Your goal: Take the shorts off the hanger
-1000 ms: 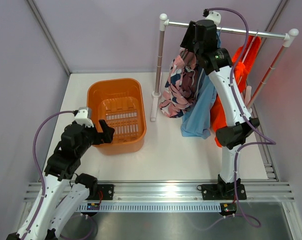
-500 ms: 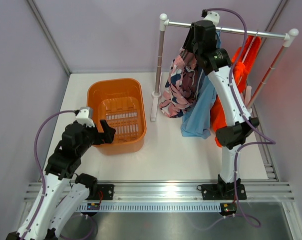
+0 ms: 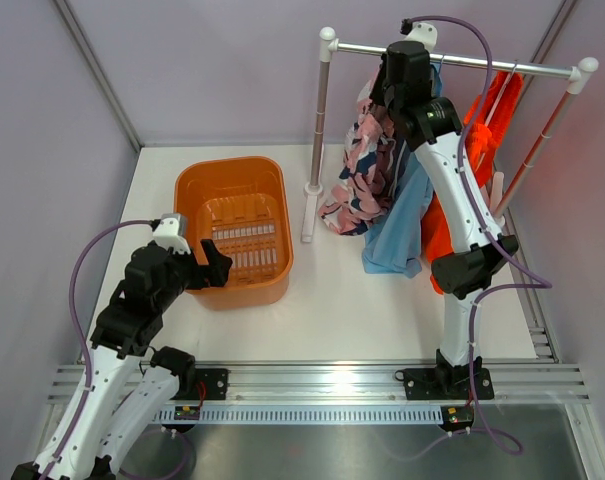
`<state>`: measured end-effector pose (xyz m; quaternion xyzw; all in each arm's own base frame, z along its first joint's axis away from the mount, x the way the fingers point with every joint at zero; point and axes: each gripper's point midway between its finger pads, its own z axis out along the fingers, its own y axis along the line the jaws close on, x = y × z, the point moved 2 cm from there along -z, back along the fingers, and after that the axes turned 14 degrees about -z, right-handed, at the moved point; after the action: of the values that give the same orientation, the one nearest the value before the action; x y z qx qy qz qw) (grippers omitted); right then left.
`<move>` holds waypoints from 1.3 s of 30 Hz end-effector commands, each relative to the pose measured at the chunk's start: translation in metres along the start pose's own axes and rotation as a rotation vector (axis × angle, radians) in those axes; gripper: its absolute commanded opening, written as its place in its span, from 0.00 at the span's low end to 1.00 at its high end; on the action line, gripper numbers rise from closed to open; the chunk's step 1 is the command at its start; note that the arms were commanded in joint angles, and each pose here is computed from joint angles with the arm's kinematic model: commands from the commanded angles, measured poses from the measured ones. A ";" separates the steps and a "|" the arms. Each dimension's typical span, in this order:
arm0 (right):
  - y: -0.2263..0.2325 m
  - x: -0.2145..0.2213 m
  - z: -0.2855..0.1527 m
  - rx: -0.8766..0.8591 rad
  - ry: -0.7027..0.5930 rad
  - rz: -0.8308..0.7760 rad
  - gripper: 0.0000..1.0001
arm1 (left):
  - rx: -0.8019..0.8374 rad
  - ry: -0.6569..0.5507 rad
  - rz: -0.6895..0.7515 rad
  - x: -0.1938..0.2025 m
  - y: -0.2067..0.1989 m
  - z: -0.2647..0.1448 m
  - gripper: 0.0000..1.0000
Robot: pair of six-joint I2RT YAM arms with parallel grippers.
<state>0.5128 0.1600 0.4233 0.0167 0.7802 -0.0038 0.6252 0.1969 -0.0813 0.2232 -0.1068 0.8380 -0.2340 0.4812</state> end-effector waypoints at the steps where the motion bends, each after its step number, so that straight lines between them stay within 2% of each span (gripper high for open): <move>1: -0.001 0.001 -0.002 0.037 -0.005 -0.033 0.27 | 0.051 -0.031 0.015 -0.012 -0.012 -0.003 0.99; 11: -0.005 0.009 -0.003 0.073 0.014 -0.078 0.29 | 0.052 -0.030 0.015 -0.011 -0.013 -0.003 0.99; 15: -0.008 0.000 -0.007 0.082 -0.011 -0.085 0.24 | 0.053 -0.029 0.016 -0.011 -0.013 -0.003 0.99; 21: -0.010 -0.018 -0.018 0.074 -0.051 -0.107 0.01 | 0.052 -0.026 0.016 -0.010 -0.012 -0.003 0.99; 26: -0.008 -0.037 -0.033 0.015 -0.100 -0.125 0.00 | 0.051 -0.023 0.017 -0.010 -0.012 -0.002 0.99; 33: -0.007 -0.071 -0.078 -0.096 -0.182 -0.091 0.00 | 0.052 -0.022 0.017 -0.010 -0.013 -0.002 0.99; 39: -0.007 -0.066 -0.102 -0.162 -0.149 -0.074 0.00 | 0.052 -0.022 0.017 -0.010 -0.013 -0.003 0.99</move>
<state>0.4556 0.1508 0.4659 -0.0600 0.7661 -0.0096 0.6399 0.1971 -0.0825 0.2220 -0.1048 0.8399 -0.2342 0.4783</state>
